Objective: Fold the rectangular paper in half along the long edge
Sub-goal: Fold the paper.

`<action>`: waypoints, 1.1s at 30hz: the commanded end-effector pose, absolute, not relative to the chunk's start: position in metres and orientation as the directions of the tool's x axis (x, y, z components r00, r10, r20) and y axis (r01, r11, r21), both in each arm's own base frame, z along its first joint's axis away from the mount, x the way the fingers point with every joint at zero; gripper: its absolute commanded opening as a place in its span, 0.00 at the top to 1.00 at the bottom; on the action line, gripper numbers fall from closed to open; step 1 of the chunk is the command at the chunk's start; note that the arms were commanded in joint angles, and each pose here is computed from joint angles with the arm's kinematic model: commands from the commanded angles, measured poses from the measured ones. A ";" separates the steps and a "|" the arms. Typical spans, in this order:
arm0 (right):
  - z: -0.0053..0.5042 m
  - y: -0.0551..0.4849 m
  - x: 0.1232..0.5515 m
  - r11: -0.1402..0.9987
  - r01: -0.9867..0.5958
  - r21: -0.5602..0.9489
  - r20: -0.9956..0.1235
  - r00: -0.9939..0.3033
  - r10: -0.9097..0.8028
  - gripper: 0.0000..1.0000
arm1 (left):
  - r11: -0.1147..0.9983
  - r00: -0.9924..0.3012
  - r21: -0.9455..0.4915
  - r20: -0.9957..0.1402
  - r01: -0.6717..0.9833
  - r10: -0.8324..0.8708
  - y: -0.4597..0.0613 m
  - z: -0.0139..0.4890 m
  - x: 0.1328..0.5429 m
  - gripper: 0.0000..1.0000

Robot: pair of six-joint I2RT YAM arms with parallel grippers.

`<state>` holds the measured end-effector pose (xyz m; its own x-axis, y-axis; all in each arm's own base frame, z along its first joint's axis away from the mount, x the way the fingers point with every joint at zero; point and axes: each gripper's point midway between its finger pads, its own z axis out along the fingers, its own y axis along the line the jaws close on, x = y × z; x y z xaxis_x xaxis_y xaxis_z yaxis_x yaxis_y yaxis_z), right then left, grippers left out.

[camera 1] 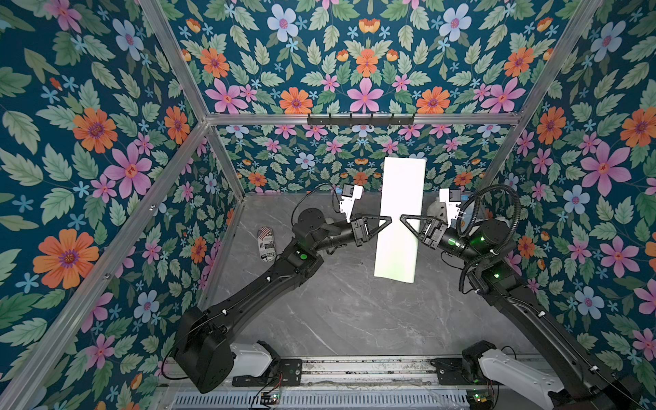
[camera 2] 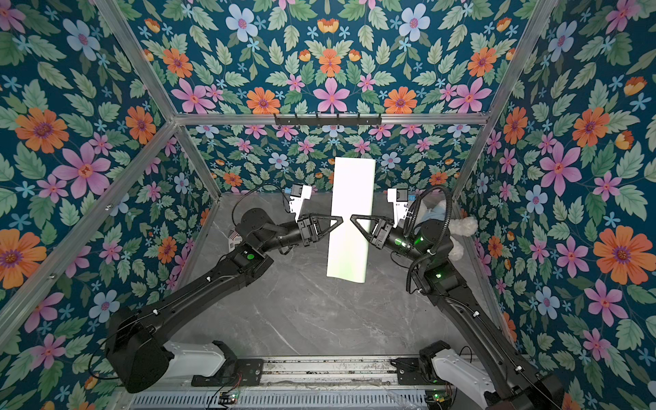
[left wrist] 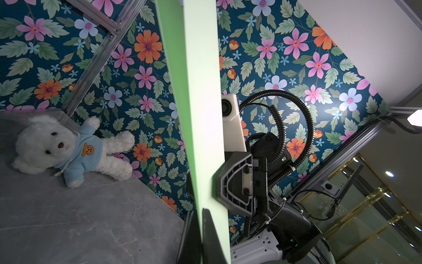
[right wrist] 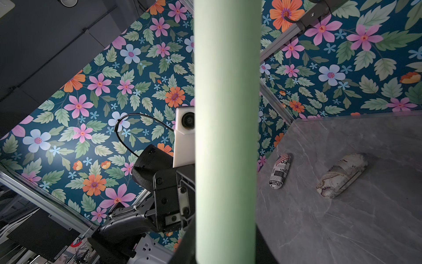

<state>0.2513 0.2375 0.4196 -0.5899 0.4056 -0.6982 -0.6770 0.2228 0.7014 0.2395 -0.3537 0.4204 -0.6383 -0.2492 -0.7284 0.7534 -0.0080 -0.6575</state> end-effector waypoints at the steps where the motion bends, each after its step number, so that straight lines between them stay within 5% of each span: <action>1: 0.426 0.238 0.247 0.209 -0.705 0.677 -0.717 -0.568 0.404 0.72 | -0.031 -0.618 -0.632 -0.745 0.774 -0.252 -0.353 0.427 0.235 1.00; 13: 0.432 0.238 0.243 0.204 -0.730 0.653 -0.736 -0.547 0.399 0.62 | -0.048 -0.614 -0.624 -0.750 0.780 -0.246 -0.353 0.431 0.229 1.00; 33: 0.431 0.240 0.232 0.183 -0.754 0.631 -0.759 -0.551 0.347 0.72 | -0.048 -0.600 -0.610 -0.759 0.791 -0.252 -0.350 0.435 0.224 1.00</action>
<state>0.2384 0.2408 0.4224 -0.5796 0.3555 -0.7333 -0.7222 0.1927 0.6643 0.2270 -0.3522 0.4282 -0.6275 -0.2387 -0.7411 0.7686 -0.0376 -0.6386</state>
